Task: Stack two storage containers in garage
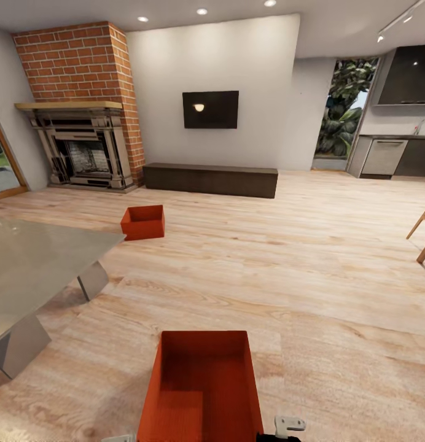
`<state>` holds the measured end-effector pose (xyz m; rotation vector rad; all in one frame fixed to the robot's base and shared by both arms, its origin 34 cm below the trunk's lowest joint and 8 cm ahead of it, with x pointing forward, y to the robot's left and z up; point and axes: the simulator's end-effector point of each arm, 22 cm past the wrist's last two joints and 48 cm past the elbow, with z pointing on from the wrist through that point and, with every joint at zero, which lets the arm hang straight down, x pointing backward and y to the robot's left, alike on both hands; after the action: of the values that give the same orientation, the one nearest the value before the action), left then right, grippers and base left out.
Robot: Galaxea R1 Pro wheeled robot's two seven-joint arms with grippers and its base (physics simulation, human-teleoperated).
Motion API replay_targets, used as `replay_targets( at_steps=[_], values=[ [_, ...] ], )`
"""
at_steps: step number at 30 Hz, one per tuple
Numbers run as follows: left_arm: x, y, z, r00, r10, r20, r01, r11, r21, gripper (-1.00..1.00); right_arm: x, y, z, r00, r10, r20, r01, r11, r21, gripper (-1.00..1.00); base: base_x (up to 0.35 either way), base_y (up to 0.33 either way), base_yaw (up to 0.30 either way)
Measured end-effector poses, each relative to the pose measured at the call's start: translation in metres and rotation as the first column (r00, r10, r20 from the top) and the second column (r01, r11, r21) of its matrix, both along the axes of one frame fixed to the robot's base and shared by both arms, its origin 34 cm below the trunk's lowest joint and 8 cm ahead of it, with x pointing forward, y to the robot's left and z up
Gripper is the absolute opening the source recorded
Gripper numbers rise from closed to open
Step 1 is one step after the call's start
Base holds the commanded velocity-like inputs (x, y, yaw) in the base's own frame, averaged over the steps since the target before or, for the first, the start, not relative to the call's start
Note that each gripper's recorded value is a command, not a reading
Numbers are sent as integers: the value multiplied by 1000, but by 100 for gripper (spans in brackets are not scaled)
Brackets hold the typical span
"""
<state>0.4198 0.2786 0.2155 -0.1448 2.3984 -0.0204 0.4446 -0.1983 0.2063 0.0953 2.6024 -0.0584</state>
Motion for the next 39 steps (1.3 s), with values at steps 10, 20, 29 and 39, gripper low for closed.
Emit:
replay_targets(
  at_steps=[10,20,29,39],
  values=[
    [-2,0,-6,1000,0,-4,0,1000,0,100,-3,0,-6,1000,0,-4,0,1000,0,100,0,0,0],
    [-2,0,-6,1000,0,-4,0,1000,0,100,-3,0,-6,1000,0,-4,0,1000,0,100,0,0,0],
    [-6,0,-10,1000,0,-16,0,1000,0,100,-6,0,-11,1000,0,-16,0,1000,0,100,0,0,0],
    [-6,0,-11,1000,0,-16,0,1000,0,100,-6,1,-11,1000,1,-16,-1,1000,1,100,0,0,0]
  ],
)
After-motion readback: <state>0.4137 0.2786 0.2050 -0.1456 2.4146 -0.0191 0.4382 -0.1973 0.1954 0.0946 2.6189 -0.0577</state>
